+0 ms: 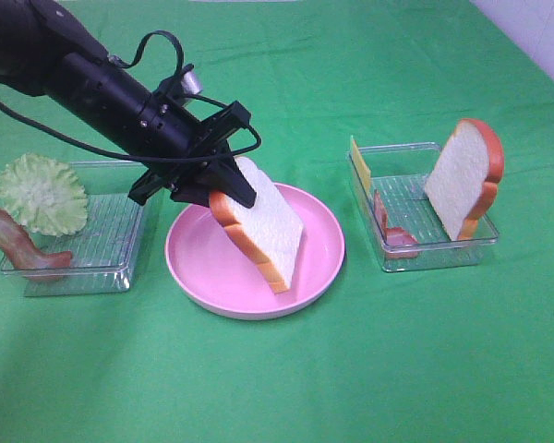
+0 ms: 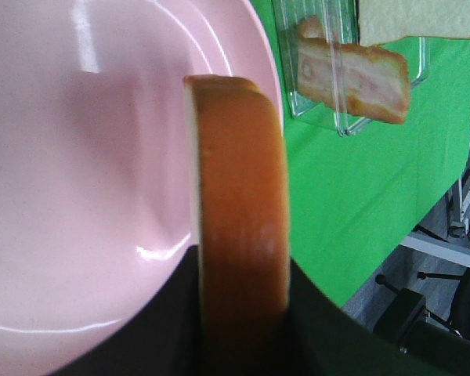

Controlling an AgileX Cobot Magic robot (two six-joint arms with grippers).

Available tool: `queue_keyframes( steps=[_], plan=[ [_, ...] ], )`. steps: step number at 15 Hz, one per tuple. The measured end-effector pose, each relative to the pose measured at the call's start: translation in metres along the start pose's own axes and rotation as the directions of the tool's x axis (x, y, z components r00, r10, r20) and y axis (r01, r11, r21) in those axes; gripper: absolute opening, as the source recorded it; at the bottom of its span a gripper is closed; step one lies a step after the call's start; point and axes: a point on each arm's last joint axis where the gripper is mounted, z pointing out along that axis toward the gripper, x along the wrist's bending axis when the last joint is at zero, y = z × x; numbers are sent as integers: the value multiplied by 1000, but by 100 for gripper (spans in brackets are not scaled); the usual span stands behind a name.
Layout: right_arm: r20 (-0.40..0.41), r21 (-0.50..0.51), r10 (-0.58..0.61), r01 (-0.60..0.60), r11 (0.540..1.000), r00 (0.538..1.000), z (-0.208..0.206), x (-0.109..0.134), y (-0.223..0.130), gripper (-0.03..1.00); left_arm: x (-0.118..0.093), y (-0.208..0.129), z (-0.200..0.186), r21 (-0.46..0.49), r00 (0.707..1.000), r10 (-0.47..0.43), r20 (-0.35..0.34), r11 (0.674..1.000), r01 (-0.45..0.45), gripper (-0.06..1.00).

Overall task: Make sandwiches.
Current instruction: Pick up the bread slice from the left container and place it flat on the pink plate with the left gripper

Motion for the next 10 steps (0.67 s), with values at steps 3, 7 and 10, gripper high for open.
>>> queue_keyframes(
  steps=[3, 7, 10],
  plan=[
    [0, 0, 0, 0, 1000, 1000, 0, 0, 0, 77, 9, 3, 13, -14, 999, -37, -2, 999, 37, 22],
    [0, 0, 0, 0, 1000, 1000, 0, 0, 0, 77, 10, 5, 19, -31, 1000, -2, 29, 1000, 3, 22],
    [0, 0, 0, 0, 1000, 1000, 0, 0, 0, 77, 10, 5, 19, -31, 1000, 6, 31, 999, -5, 22]
  ],
)
